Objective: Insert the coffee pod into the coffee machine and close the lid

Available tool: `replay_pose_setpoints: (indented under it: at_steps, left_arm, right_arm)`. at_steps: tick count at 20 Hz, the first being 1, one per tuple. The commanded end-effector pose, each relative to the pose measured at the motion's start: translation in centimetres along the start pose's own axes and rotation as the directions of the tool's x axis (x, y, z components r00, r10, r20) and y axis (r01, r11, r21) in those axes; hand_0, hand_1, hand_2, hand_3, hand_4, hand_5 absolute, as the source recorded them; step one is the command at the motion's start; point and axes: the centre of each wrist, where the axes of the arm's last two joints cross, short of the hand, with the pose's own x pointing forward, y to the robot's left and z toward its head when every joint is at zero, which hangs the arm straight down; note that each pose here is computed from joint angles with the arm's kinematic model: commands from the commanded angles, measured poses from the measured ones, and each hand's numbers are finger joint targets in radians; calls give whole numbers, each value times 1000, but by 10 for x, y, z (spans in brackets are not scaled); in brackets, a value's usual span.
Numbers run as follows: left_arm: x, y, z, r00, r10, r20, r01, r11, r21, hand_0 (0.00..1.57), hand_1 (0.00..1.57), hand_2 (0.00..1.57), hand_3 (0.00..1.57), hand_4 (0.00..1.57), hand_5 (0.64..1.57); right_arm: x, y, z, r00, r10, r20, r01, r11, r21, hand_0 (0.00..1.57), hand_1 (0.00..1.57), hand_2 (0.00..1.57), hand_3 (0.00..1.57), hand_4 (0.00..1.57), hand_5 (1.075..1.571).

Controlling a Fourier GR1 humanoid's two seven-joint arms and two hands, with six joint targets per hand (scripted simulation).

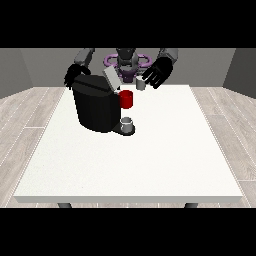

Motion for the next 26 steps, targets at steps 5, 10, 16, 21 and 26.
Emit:
replay_pose_setpoints:
  at_steps: [5, 10, 16, 21, 26]
  left_arm:
    - [42, -2, -17, 999, -13, 38, 14, 1000, -11, 1278, 1278, 1332, 1265, 519, 1571]
    - [54, 19, -21, 998, -28, 64, 24, 998, 64, 1265, 1265, 1297, 1236, 485, 1571]
    - [29, 15, -15, 999, -49, 21, 48, 998, 39, 1283, 1283, 1314, 1222, 504, 1571]
    - [26, 22, -14, 999, -35, 29, 34, 999, 22, 1229, 1229, 1283, 1207, 511, 1571]
    - [56, 14, -23, 995, -28, 98, 31, 999, -25, 1179, 1179, 1253, 1183, 493, 1571]
  right_arm:
    - [4, -14, -7, 1000, 21, -8, -21, 1000, -20, 0, 0, 0, 0, 549, 1571]
    - [13, 4, -12, 998, 16, 67, -14, 999, -38, 0, 0, 0, 0, 459, 1571]
    - [30, -5, -12, 997, 15, 69, -14, 1000, -18, 0, 0, 0, 0, 480, 1571]
    - [27, -12, -8, 998, 20, 67, -19, 1000, -18, 0, 0, 0, 0, 525, 1571]
    - [13, -15, -13, 998, -10, 59, 14, 997, -70, 0, 0, 0, 0, 499, 1571]
